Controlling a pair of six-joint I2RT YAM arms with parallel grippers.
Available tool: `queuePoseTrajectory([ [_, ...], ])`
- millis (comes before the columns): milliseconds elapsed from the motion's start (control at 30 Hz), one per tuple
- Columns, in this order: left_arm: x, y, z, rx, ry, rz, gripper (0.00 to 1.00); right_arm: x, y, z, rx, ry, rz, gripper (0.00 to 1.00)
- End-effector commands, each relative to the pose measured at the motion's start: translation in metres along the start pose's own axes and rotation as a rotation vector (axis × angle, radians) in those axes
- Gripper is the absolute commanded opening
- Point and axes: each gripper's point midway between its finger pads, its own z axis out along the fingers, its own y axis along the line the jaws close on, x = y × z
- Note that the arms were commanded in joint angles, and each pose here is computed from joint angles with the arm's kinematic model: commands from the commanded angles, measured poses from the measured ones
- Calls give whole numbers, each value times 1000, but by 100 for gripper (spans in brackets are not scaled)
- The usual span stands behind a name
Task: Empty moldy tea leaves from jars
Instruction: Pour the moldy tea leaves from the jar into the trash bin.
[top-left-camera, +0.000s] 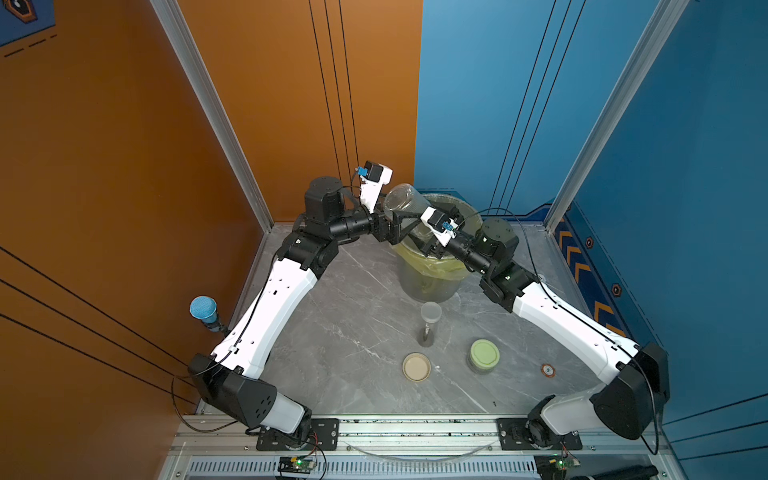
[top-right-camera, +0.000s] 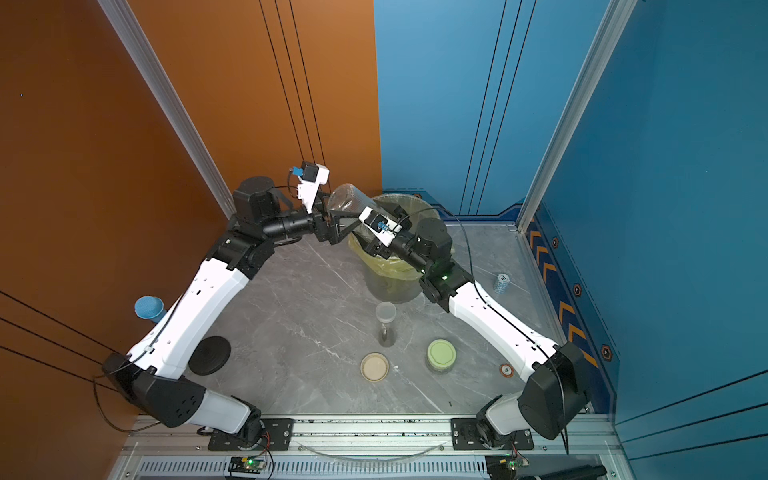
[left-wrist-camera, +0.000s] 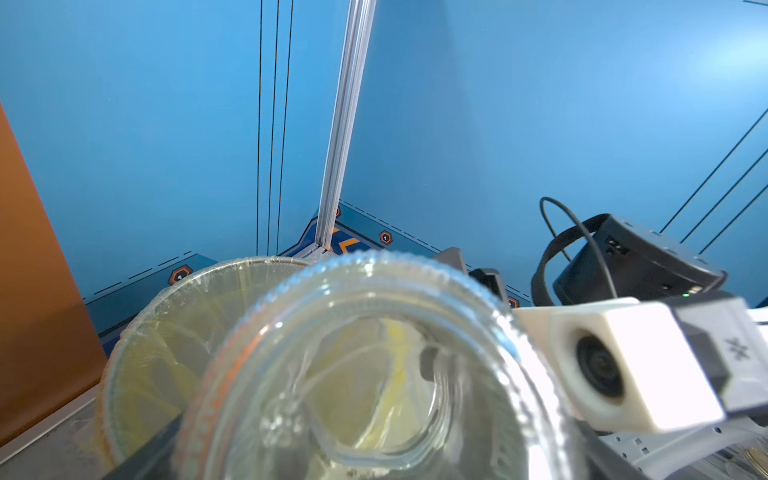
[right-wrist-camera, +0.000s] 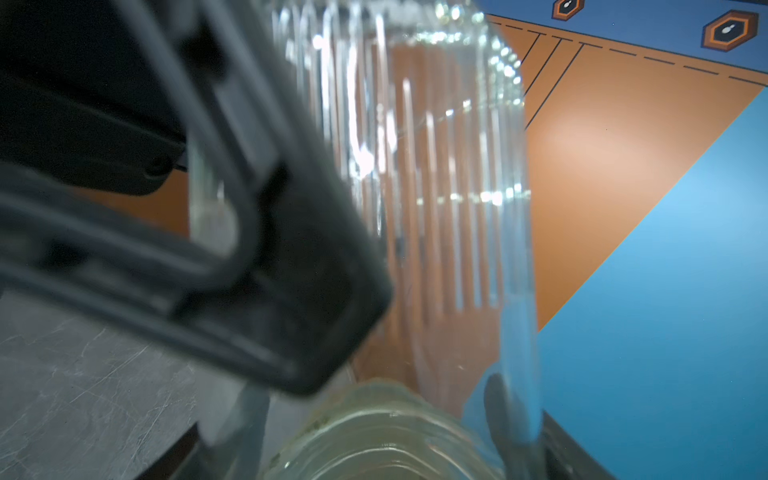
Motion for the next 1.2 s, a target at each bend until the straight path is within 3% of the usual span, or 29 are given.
queuePoseTrajectory([
  [0,-22,-13,-3,74,-53,14,99,-45,-22,-10,82,-132,-48,14],
  [433,-23,-11,1,128,-47,-32,96,-52,-26,-8,81,-154,-55,11],
  [633,-22,-12,4,137,-40,-31,88,-51,-27,-7,83,-152,-58,11],
  [667,-23,-12,4,139,-40,-30,81,-52,-28,-7,83,-152,-58,11],
  [1067,-23,-11,6,135,-43,-20,44,-39,-30,5,91,-109,-74,11],
  [1133,-25,-9,5,119,-51,-13,40,-32,-31,9,98,-84,-69,16],
  [1167,-25,-7,6,107,-54,-10,39,-29,-31,10,97,-74,-65,24],
])
